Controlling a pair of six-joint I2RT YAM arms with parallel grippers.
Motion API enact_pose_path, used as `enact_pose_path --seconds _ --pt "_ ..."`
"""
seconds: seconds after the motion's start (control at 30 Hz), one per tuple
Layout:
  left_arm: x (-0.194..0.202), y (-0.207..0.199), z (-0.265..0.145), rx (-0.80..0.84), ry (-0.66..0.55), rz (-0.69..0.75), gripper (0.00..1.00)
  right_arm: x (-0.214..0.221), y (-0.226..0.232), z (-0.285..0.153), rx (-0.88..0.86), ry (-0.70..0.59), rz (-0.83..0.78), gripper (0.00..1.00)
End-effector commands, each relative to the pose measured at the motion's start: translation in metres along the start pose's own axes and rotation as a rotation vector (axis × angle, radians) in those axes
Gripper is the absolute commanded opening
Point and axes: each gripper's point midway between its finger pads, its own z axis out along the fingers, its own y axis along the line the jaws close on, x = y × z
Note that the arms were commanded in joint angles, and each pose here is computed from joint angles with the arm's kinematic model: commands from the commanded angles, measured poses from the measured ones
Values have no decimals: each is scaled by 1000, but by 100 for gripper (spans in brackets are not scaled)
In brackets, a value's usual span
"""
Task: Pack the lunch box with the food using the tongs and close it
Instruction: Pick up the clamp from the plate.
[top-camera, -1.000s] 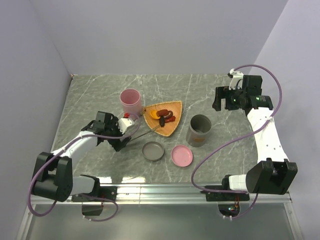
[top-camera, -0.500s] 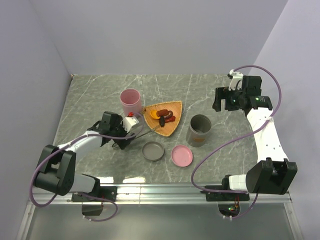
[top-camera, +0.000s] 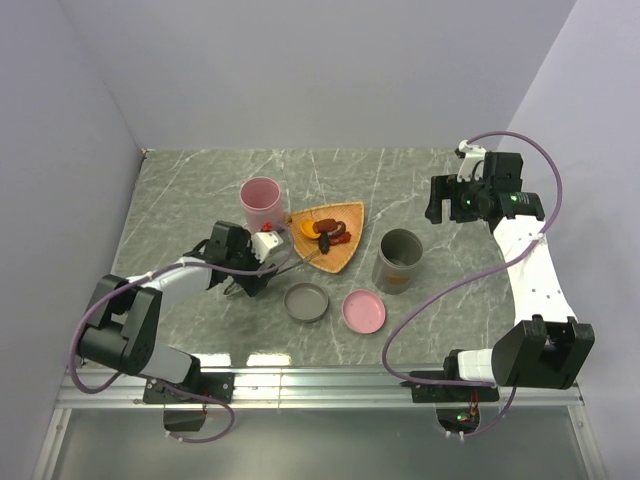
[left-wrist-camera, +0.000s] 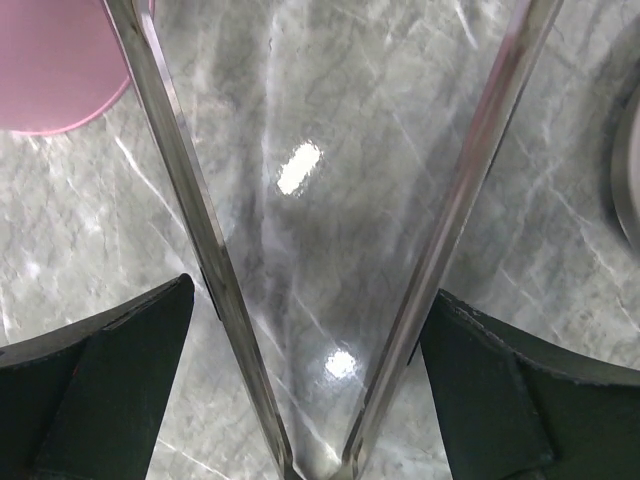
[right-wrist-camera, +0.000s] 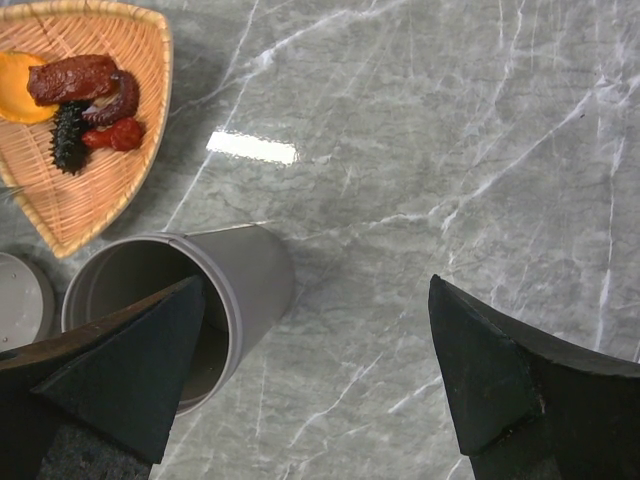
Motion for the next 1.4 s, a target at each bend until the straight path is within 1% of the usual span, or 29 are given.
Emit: enact_pose_path --seconds 0.0,0.53,0.63,0.67,0.7,0.73,0.77,0.87,0.93,0.97,1.03,1.07,1.1,1.2,1.37 --pt "-1 2 5 4 17 6 99 -9 -1 -1 11 -30 -13 100" --pt "-2 -4 15 31 46 11 100 -9 -1 1 10 -25 -13 100" --pt "-4 -4 15 36 54 14 90 -9 -1 1 8 -23 -11 100" --pt "-2 -6 14 44 66 9 83 -10 -1 0 8 -27 -12 100" --pt "-9 -3 14 48 64 9 80 -9 -1 0 8 -25 -13 100" --pt "-2 -8 10 73 104 0 77 -9 0 0 8 -26 -13 99" --pt "-2 -9 9 82 115 -3 71 -8 0 0 7 -24 -14 100" --pt "-10 -6 1 65 108 -24 65 -7 1 -1 2 -26 -11 99" --pt "-20 -4 -9 45 76 -32 65 -6 2 -1 2 -25 -11 99" --pt "-19 -9 -14 61 86 -44 65 -6 1 -3 5 -31 -14 99" --pt "-33 -8 -28 57 50 -52 65 -5 2 -3 6 -30 -17 99" --pt "-33 -13 -34 70 58 -67 65 -5 2 -4 6 -30 -20 99" --pt "-44 -11 -44 60 23 -59 65 -6 1 -4 7 -32 -20 99" --pt "-58 -12 -68 50 -7 -63 65 -7 3 -5 0 -37 -17 99" --pt "-79 -17 -94 70 -27 -94 65 -9 6 -5 -14 -42 -1 99"
